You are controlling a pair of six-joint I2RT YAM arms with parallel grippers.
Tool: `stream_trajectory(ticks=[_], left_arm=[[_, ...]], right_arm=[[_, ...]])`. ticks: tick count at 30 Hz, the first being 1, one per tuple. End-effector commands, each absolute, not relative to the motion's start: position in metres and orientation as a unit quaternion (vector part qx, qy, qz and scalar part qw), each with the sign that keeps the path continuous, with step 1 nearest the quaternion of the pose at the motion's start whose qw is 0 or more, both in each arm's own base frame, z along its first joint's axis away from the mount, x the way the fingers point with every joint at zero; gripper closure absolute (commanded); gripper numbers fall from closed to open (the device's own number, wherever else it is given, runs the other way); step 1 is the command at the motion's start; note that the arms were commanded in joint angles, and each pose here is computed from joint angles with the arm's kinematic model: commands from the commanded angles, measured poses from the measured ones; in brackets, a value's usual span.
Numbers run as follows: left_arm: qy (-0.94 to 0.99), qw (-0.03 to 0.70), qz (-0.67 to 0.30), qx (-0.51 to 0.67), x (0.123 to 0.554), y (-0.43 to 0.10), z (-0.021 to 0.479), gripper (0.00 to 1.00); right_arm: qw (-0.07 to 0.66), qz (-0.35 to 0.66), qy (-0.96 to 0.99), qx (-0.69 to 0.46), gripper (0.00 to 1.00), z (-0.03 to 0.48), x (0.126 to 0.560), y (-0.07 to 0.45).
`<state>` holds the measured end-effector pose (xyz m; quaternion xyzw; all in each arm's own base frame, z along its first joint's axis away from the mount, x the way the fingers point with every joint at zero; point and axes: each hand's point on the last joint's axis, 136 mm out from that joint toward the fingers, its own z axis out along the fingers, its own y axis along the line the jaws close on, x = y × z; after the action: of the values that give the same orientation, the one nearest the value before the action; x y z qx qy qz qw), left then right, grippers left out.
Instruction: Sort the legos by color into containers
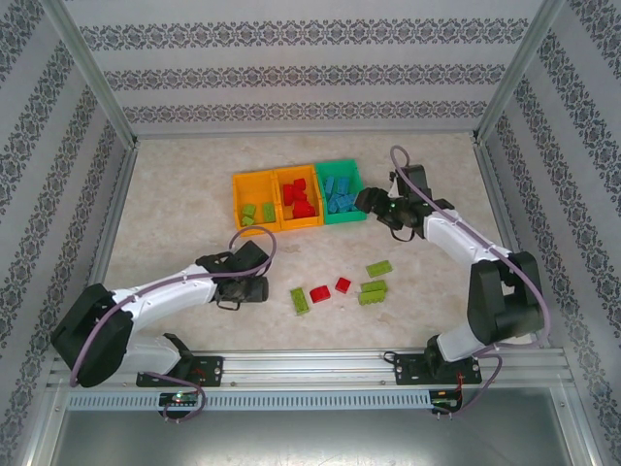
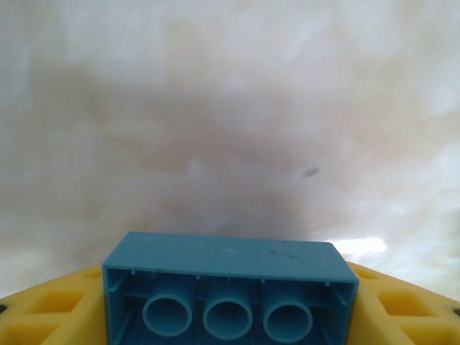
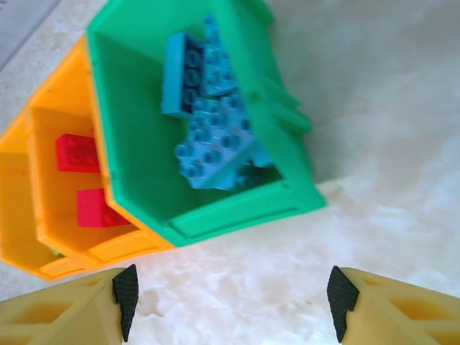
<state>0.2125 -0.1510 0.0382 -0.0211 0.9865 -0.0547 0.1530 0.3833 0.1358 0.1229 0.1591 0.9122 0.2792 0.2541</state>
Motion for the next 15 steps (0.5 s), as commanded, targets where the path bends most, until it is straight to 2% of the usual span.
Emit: stream_trajectory(ticks=[1,15], left_arm=[[0.977,0.189,-0.098,0.012,0.239,-0.185,0.060,0.51],[0.938,0.245,-0.221,0.103,0.343,-0.312,0.127,0.51]], right_arm=[[0.239,0.248,0.925,0.162,0.27,0.107,0.363,0.125],[0.210,0.230,0.933,0.182,0.26,0.075,0.315,0.122]])
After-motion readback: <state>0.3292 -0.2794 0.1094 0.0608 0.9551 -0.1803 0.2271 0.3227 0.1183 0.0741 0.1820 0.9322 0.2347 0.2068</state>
